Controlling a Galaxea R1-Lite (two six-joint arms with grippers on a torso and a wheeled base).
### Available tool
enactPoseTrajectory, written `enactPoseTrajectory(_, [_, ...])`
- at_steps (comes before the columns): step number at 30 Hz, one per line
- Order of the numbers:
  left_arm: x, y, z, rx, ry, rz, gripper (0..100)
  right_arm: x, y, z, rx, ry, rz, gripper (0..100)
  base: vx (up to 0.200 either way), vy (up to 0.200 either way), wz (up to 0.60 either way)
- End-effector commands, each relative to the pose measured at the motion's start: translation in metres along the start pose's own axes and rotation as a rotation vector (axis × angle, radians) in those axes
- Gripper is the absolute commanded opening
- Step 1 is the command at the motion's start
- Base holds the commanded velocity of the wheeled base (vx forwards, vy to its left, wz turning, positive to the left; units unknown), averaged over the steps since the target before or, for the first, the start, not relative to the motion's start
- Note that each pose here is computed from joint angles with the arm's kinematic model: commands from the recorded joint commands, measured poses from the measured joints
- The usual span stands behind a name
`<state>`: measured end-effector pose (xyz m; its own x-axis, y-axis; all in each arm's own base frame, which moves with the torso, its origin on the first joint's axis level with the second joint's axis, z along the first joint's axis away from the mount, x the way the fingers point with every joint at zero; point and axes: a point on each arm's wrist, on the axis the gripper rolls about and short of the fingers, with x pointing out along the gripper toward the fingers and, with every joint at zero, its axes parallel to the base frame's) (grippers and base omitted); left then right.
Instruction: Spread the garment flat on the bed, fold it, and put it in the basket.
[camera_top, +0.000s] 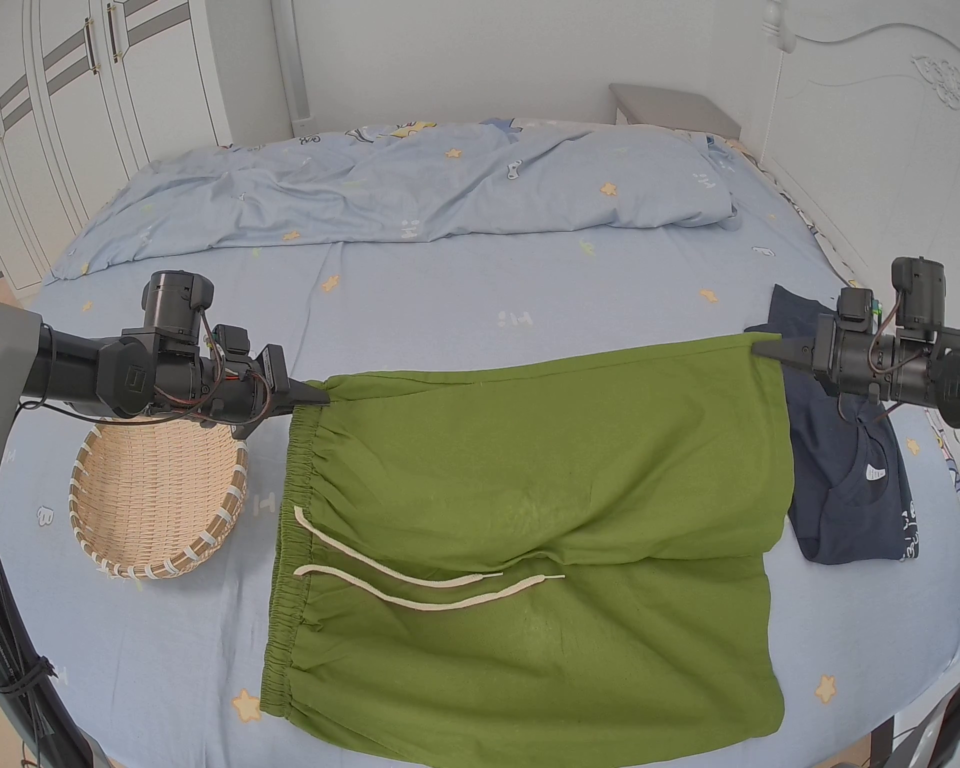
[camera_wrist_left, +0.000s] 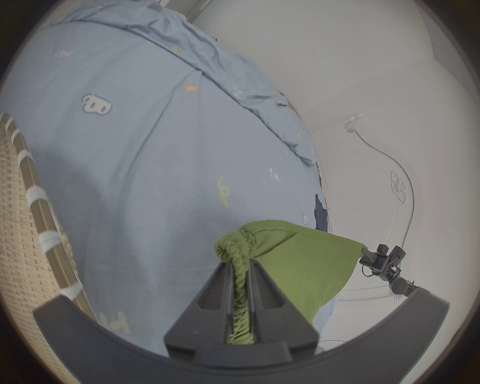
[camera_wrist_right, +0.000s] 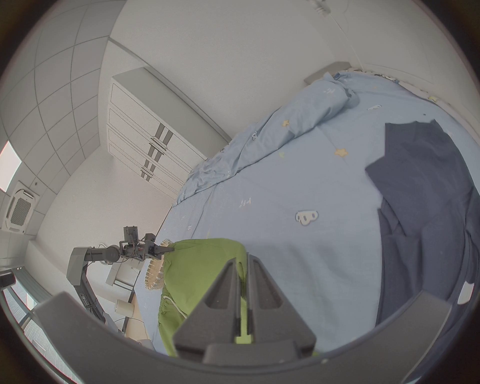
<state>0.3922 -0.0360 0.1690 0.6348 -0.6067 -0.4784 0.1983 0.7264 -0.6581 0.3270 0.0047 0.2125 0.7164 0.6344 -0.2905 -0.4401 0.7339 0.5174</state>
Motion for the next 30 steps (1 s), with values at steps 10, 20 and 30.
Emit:
enactPoseTrajectory(10, [-0.010, 0.011, 0.016, 0.035, -0.109, -0.005, 0, 0.071, -0.031, 0.036, -0.135, 0.031, -0.261, 0, 0.000, 0.000, 0.00])
enactPoseTrajectory(20, [0.005, 0.023, 0.020, 0.057, -0.141, -0.016, 0, 0.094, -0.043, 0.047, -0.152, -0.001, -0.256, 0, 0.000, 0.000, 0.00])
enactPoseTrajectory(30, [0.011, 0.041, 0.032, 0.047, -0.170, 0.000, 0, 0.125, -0.052, 0.047, -0.163, -0.003, -0.247, 0, 0.000, 0.000, 0.00])
